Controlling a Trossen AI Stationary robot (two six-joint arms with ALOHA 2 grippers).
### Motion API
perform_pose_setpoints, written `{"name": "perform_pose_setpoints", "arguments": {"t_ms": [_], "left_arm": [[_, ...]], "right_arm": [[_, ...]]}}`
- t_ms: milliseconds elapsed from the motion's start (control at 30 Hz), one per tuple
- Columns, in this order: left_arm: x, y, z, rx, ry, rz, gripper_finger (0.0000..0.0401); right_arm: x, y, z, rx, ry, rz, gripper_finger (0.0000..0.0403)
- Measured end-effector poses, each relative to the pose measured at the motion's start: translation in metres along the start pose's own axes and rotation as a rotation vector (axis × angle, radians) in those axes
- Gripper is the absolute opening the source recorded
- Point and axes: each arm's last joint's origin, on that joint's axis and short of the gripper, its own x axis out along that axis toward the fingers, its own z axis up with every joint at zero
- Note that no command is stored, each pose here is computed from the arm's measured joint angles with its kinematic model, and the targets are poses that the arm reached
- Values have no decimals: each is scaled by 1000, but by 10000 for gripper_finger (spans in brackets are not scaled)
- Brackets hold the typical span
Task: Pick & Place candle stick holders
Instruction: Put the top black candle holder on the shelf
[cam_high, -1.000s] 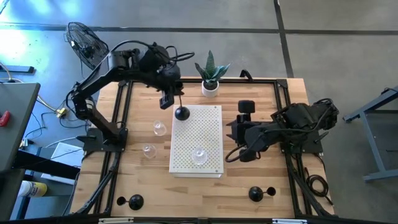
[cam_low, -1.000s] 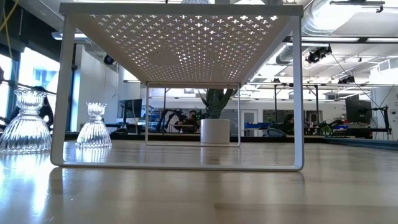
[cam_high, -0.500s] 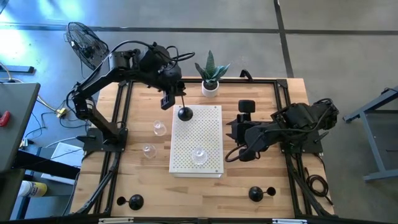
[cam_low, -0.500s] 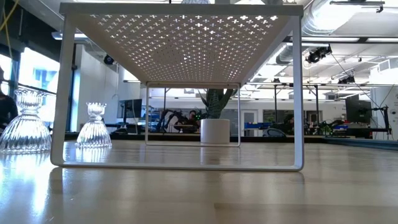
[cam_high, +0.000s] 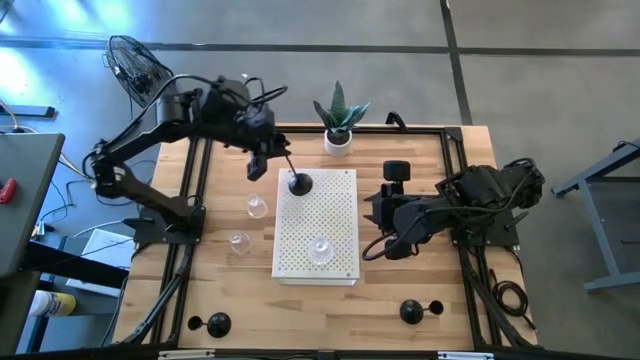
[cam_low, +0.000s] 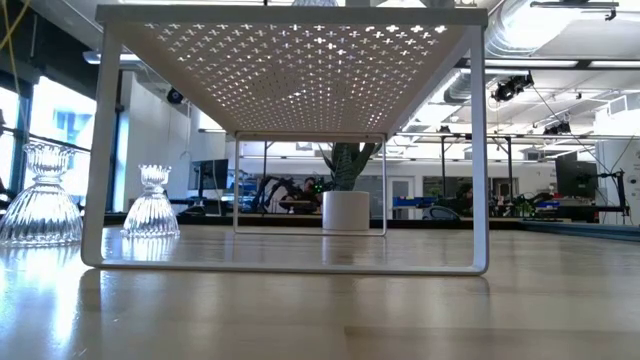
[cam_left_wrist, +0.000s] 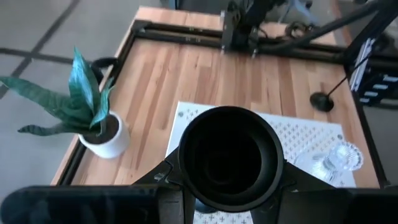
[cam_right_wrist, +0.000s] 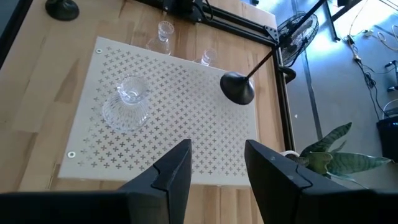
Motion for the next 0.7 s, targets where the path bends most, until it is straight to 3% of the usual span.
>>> {"name": "perform_pose_setpoints", "arguments": {"t_ms": [333, 700], "left_arm": [[17, 2, -20, -9, 60, -5, 91], [19, 2, -18, -6, 37, 19, 91]], "right_arm": [[0, 0, 0, 3, -4, -2, 142], [0, 0, 1, 7, -4, 0, 142]]}}
